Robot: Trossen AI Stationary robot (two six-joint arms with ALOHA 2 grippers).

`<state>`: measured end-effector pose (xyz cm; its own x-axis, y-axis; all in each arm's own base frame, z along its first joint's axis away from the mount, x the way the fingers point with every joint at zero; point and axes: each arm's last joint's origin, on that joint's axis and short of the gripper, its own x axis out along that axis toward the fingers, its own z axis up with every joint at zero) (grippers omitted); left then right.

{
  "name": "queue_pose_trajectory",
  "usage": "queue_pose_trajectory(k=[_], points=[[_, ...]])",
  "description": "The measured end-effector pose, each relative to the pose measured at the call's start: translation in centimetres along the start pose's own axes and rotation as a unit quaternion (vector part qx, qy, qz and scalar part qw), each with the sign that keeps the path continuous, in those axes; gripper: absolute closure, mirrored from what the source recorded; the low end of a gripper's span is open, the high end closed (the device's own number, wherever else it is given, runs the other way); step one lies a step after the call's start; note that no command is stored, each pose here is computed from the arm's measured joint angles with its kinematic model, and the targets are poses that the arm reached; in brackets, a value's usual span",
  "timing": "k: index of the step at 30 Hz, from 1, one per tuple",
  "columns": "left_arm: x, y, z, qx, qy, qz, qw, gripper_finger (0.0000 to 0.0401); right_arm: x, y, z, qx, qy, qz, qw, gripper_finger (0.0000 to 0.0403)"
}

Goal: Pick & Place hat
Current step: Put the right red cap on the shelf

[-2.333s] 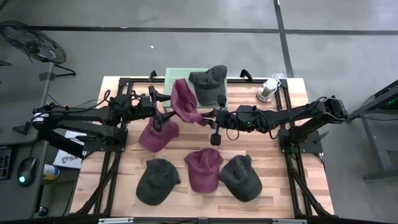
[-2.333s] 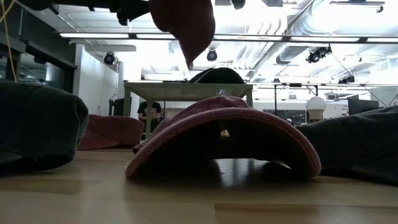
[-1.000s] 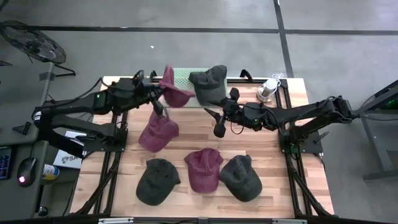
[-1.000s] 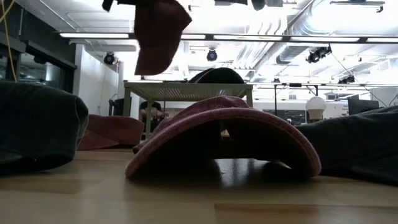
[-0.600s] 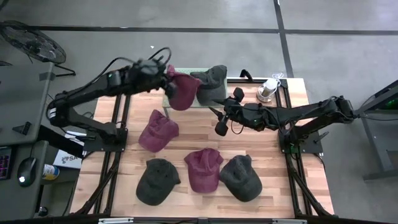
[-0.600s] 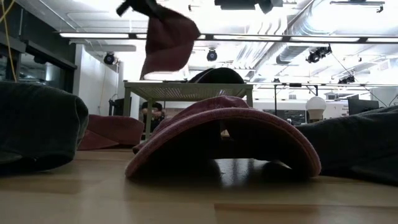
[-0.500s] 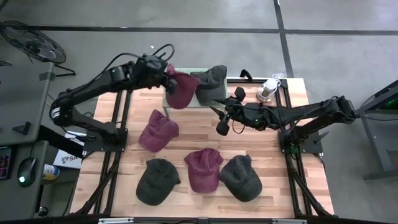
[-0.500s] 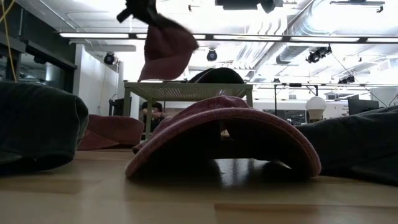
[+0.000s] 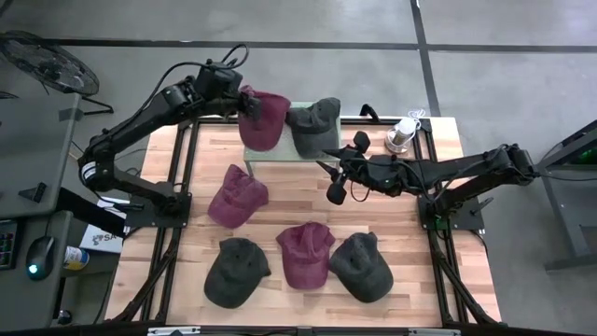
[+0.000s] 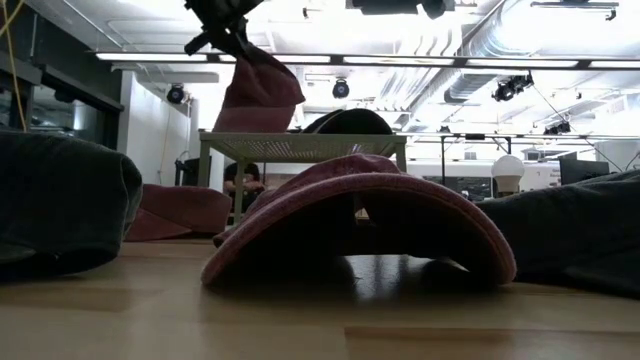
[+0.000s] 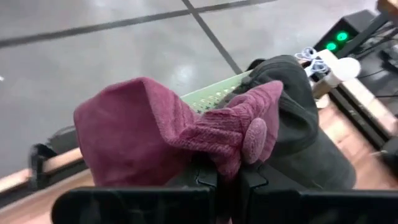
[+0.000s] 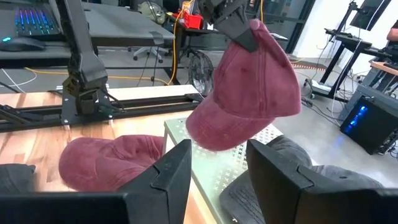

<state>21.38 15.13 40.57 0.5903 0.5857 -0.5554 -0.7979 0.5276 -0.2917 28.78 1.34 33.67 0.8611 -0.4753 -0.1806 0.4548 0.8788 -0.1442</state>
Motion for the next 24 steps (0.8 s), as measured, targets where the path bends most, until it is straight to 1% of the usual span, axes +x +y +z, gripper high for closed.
queue_pose_trajectory(k=[6,9,12,13,15,17,21,24], points=[[1.4,0.5,-1.0,-0.009,0.011,0.002,1.000,0.0398,0.0,0.0,0.0,0.002,0.001,0.000,1.000,0.0256],[2.6,0.8,-1.5,-0.012,0.022,-0.005,1.000,0.0398,0.0,0.0,0.0,0.002,0.001,0.000,1.000,0.0256],[3.8,0.8,-1.8,-0.011,0.027,0.005,1.000,0.0398,0.0,0.0,-0.1,0.001,0.003,0.000,1.000,0.0256],[4.2,0.9,-1.8,-0.011,0.024,0.013,1.000,0.0398,0.0,0.0,-0.1,0.001,0.003,0.000,1.000,0.0256],[4.7,0.7,-1.6,-0.016,0.012,0.011,1.000,0.0398,0.0,0.0,-0.1,0.001,0.003,0.000,1.000,0.0256],[5.1,0.5,-1.1,-0.032,-0.008,-0.006,0.999,0.0398,0.0,0.0,-0.1,0.001,0.004,0.000,1.000,0.0256],[4.9,-0.3,-0.2,-0.049,-0.046,-0.063,0.996,0.0398,0.0,0.0,-0.3,-0.004,0.012,0.000,1.000,0.0257],[4.8,-0.5,-0.2,-0.051,-0.037,-0.090,0.994,0.0398,0.0,0.0,-0.5,-0.001,0.019,0.001,1.000,0.0257]])
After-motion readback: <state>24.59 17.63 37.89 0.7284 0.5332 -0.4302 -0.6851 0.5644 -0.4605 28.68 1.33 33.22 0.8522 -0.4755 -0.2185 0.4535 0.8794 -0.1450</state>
